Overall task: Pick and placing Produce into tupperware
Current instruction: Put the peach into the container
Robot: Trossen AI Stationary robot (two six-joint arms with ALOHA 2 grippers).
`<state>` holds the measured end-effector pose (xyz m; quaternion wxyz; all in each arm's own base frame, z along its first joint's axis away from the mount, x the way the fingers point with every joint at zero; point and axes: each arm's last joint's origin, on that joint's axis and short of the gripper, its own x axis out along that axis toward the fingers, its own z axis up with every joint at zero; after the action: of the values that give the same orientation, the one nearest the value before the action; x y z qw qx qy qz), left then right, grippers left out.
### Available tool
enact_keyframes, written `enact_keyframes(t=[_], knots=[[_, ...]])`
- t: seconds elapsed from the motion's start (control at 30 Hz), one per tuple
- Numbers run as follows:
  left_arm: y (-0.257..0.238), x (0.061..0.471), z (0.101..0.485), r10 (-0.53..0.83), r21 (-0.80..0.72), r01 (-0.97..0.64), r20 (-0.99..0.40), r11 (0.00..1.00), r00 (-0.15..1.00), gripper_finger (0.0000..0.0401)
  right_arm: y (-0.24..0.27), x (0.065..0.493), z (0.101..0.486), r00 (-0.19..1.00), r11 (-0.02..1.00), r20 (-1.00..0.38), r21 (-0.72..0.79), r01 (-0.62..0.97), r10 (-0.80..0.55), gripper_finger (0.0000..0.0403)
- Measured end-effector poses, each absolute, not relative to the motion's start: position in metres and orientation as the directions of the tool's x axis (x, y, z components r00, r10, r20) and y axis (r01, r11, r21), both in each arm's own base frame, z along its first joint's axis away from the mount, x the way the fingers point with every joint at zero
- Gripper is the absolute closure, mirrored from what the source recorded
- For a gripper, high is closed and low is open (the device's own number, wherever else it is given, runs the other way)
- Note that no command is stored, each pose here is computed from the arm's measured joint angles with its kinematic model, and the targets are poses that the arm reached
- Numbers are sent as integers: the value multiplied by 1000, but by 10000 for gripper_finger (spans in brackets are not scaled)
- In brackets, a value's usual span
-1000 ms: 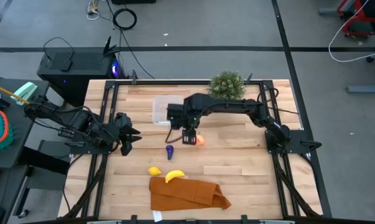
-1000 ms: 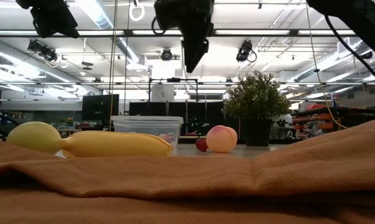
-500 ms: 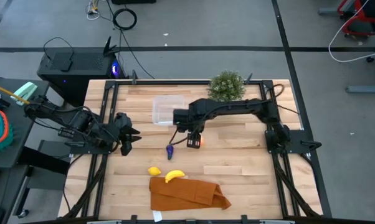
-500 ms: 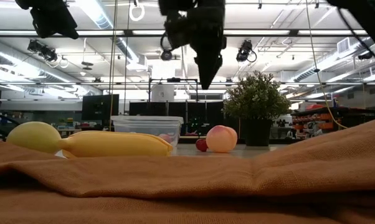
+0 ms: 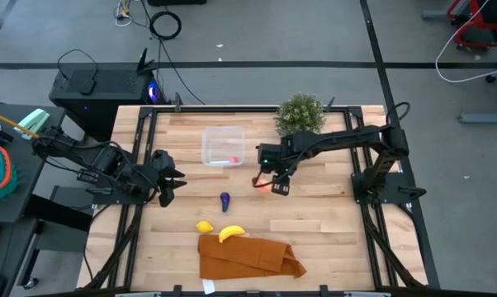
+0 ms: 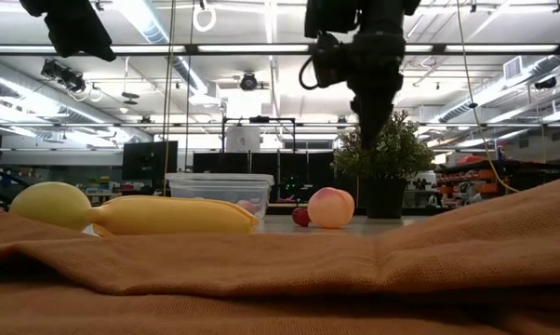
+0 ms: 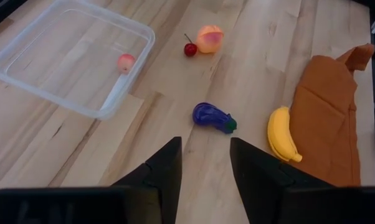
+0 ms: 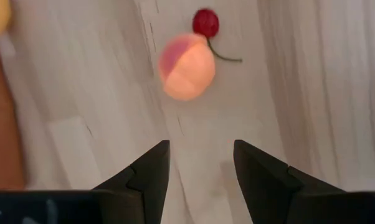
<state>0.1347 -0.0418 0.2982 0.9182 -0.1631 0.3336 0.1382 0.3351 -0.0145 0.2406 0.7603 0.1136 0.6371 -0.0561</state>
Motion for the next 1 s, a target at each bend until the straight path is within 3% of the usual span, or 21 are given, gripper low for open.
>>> enact_keyframes(t=[0.17, 0.33, 0.63, 0.77, 1.0], knots=[[-42, 135, 298, 145, -210, -364, -657, 907, 739, 257, -15, 343, 236, 205, 987, -976, 97, 132, 69, 209], [-42, 135, 298, 146, -220, -373, -657, 902, 740, 263, -15, 351, 229, 235, 991, -968, 111, 78, 90, 162], [-42, 134, 298, 146, -230, -384, -660, 894, 737, 259, -16, 360, 215, 233, 970, -970, 114, 213, 63, 79], [-42, 134, 298, 147, -230, -384, -660, 894, 737, 264, -16, 365, 216, 276, 976, -960, 100, 195, 43, 69], [-42, 134, 298, 147, -228, -384, -661, 895, 736, 261, -11, 368, 214, 290, 999, -956, 43, 13, 38, 69]])
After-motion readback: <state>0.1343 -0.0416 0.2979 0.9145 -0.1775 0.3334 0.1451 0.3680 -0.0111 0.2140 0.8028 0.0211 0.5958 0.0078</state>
